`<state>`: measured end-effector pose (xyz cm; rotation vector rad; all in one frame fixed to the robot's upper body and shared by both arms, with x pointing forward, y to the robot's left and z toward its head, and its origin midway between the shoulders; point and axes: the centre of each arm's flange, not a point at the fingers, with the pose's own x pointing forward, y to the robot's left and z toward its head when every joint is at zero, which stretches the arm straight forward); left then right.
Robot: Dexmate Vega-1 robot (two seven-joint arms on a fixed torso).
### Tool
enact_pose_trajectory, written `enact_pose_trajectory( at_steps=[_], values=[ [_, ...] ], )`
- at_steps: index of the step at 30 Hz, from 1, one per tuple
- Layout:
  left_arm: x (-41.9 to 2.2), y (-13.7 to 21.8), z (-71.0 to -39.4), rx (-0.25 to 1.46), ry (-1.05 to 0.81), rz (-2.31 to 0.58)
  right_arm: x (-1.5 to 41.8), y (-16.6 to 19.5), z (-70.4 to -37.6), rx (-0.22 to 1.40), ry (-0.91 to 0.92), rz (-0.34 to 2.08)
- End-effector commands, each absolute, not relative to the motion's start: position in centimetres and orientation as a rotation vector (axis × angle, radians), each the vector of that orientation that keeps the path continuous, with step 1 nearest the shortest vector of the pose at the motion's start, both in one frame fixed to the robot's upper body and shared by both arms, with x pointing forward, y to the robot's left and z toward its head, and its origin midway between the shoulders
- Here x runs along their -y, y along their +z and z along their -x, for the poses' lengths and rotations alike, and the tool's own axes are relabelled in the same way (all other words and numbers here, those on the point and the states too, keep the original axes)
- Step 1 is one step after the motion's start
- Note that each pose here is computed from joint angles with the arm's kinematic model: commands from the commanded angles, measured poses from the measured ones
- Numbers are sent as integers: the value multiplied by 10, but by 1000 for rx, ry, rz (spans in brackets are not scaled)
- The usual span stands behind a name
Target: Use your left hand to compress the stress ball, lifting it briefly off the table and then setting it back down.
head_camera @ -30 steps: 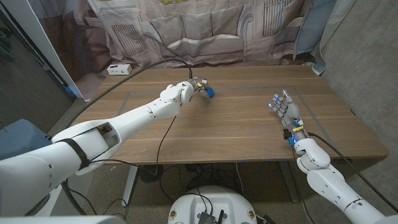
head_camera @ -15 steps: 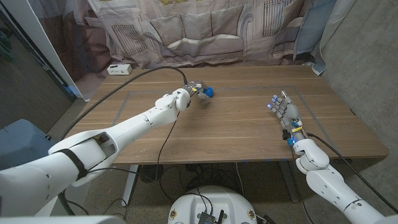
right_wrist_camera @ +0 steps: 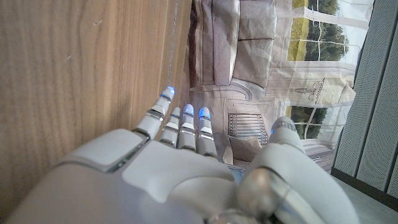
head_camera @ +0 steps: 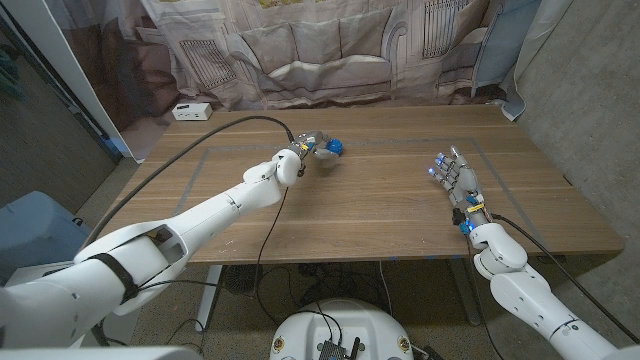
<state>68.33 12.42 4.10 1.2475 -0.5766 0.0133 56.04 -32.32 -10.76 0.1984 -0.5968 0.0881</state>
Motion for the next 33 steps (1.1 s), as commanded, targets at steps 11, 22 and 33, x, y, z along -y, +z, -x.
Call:
enact_pose_trajectory(
  at_steps=[11,22,33],
  values=[
    [-145,40,-669,681,38,-1067,333,-107,-561,590,112,-188],
    [-143,39,-661,703,54,-1028,340,-104,-566,575,199,-170],
    [-159,29,-647,736,17,-908,325,-93,-566,619,188,-146]
  ],
)
